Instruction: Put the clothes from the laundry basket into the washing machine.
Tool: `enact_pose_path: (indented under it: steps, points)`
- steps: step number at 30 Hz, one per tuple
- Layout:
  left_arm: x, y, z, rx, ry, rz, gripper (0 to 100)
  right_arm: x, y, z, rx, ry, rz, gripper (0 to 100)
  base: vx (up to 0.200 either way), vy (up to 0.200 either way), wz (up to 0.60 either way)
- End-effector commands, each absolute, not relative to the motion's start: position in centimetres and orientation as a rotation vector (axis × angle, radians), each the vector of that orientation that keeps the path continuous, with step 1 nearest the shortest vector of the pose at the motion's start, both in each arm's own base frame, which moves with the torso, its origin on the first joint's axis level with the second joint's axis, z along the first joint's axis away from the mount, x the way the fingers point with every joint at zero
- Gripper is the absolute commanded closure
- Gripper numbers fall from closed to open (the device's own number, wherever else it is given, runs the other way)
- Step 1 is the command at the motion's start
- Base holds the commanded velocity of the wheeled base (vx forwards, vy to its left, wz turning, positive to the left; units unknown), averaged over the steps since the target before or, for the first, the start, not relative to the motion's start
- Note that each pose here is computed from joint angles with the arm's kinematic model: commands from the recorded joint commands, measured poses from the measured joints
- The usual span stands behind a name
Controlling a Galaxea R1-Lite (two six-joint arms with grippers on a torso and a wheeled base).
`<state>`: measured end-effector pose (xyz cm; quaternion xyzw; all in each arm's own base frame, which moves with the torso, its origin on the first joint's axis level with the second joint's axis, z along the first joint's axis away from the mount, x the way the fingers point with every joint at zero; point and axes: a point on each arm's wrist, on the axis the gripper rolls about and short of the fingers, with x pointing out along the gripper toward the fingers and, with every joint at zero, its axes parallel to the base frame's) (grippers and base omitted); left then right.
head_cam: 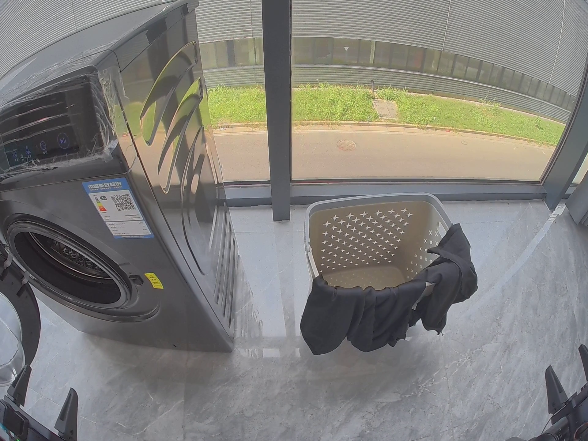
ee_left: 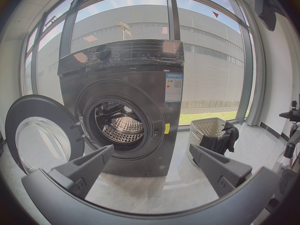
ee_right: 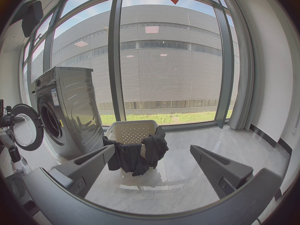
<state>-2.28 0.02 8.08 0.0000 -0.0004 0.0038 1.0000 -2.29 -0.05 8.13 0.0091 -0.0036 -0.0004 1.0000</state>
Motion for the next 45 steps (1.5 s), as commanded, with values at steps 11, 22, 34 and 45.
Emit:
enact_pose_path:
  steps: [11,22,34,45]
  points:
    - [-2.30,0.02,7.63,0.000,-0.003,0.008,0,-2.28,-0.05,7.61,0.018,-0.006,0.000,0,0.000,-0.200,0.00]
    - [-2.30,0.01,7.63,0.000,-0.003,0.006,0,-2.28,-0.05,7.61,0.018,-0.006,0.000,0,0.000,-0.073,0.00]
    - [-2.30,0.02,7.63,0.002,-0.003,0.008,0,-2.28,-0.03,7.60,0.011,-0.005,0.003,0,0.000,-0.117,0.00]
    - [-2.30,0.01,7.63,0.003,-0.003,0.006,0,-2.28,-0.03,7.60,0.014,-0.005,0.006,0,0.000,-0.055,0.00]
